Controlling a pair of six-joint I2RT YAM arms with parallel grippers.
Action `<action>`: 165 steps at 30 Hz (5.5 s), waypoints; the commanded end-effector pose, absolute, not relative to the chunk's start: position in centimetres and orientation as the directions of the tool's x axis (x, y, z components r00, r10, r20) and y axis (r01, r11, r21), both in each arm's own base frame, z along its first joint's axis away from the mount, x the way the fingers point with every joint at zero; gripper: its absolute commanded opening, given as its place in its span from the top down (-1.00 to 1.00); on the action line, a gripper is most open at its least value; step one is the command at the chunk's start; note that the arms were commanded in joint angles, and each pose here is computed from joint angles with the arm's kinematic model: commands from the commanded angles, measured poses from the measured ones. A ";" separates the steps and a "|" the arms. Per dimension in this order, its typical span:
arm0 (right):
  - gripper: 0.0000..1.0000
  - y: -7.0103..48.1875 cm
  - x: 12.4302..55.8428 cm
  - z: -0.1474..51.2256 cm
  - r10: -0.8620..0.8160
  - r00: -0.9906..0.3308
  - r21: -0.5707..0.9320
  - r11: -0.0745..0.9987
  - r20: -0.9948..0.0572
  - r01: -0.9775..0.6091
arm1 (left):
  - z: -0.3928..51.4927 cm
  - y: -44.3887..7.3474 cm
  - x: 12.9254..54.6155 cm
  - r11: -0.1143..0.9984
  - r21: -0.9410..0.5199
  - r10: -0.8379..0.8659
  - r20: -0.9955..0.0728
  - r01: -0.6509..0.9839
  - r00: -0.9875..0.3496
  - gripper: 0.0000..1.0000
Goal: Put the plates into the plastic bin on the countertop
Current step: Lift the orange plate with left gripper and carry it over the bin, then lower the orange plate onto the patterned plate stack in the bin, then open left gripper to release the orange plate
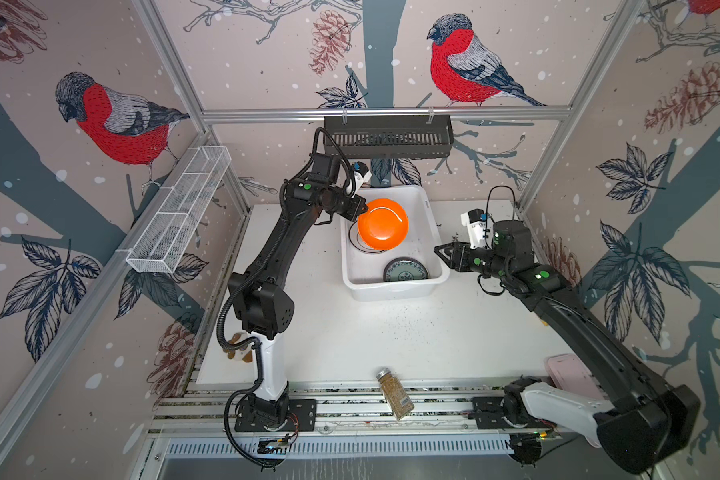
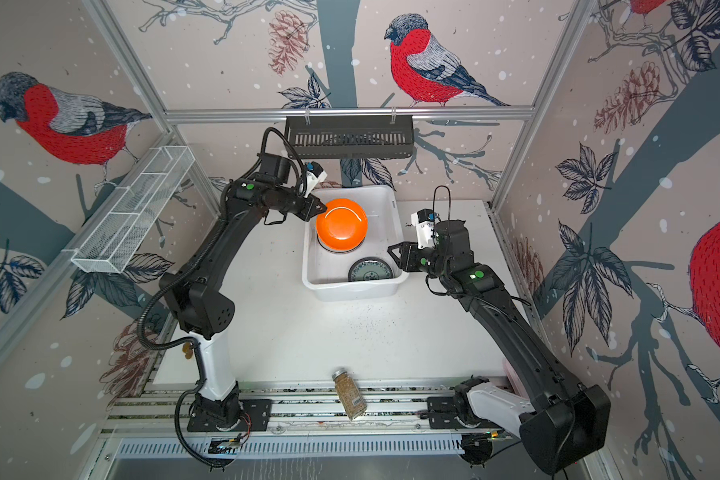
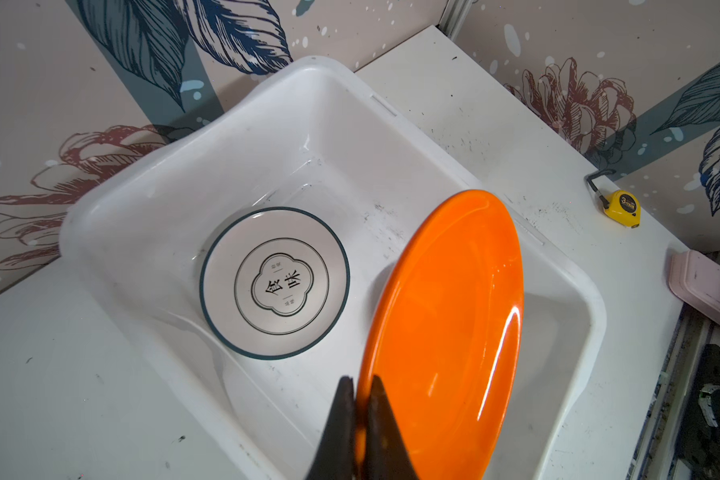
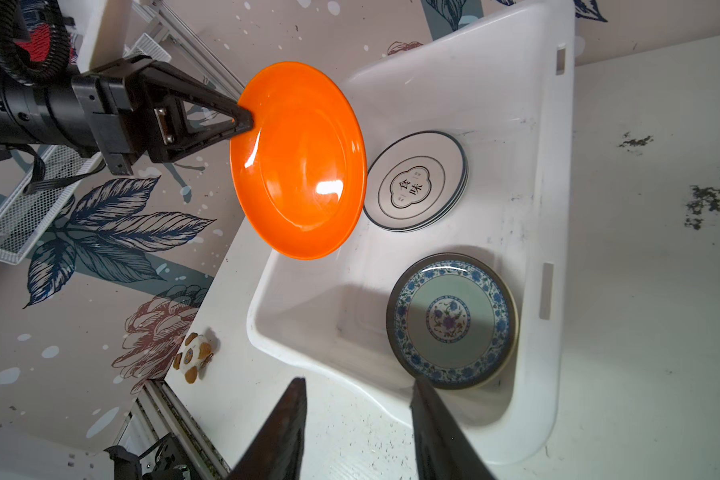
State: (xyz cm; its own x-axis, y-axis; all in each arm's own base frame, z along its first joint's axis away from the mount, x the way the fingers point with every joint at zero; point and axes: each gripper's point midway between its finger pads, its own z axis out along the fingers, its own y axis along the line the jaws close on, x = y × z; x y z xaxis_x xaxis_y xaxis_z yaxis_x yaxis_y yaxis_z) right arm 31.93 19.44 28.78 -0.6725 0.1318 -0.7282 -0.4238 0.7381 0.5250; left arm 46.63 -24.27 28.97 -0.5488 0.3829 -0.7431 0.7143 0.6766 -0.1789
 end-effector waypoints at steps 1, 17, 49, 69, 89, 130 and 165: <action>0.14 18.9 33.3 29.2 0.116 -0.661 0.503 0.747 -0.741 -0.434 | 28.8 -25.7 47.3 0.655 -0.199 0.365 -0.761 0.729 -0.536 1.00; 0.16 13.3 38.9 29.1 0.315 -0.741 0.637 0.746 -0.593 -0.193 | 23.0 -27.1 48.9 0.624 -0.199 0.417 -0.733 0.756 -0.538 1.00; 0.17 10.2 39.3 28.8 0.435 -0.768 0.679 0.734 -0.471 0.000 | 12.2 -34.2 45.6 0.446 -0.376 0.542 -0.609 0.812 -0.579 1.00; 0.17 10.1 38.8 28.0 0.455 -0.770 0.694 0.719 -0.448 0.021 | 8.6 -34.7 45.0 0.443 -0.404 0.573 -0.558 0.800 -0.600 1.00; 0.19 10.0 38.2 27.6 0.470 -0.766 0.699 0.714 -0.438 0.038 | 7.2 -34.7 44.2 0.434 -0.414 0.593 -0.537 0.800 -0.600 0.68; 0.19 10.0 37.7 27.3 0.467 -0.769 0.697 0.716 -0.437 0.038 | 9.2 -36.8 40.3 0.319 -0.471 0.637 -0.537 0.823 -0.554 -0.42; 0.20 9.8 38.0 27.0 0.493 -0.759 0.702 0.709 -0.426 0.066 | 10.8 -36.9 46.1 0.456 -0.276 0.577 -0.632 0.846 -0.517 -0.69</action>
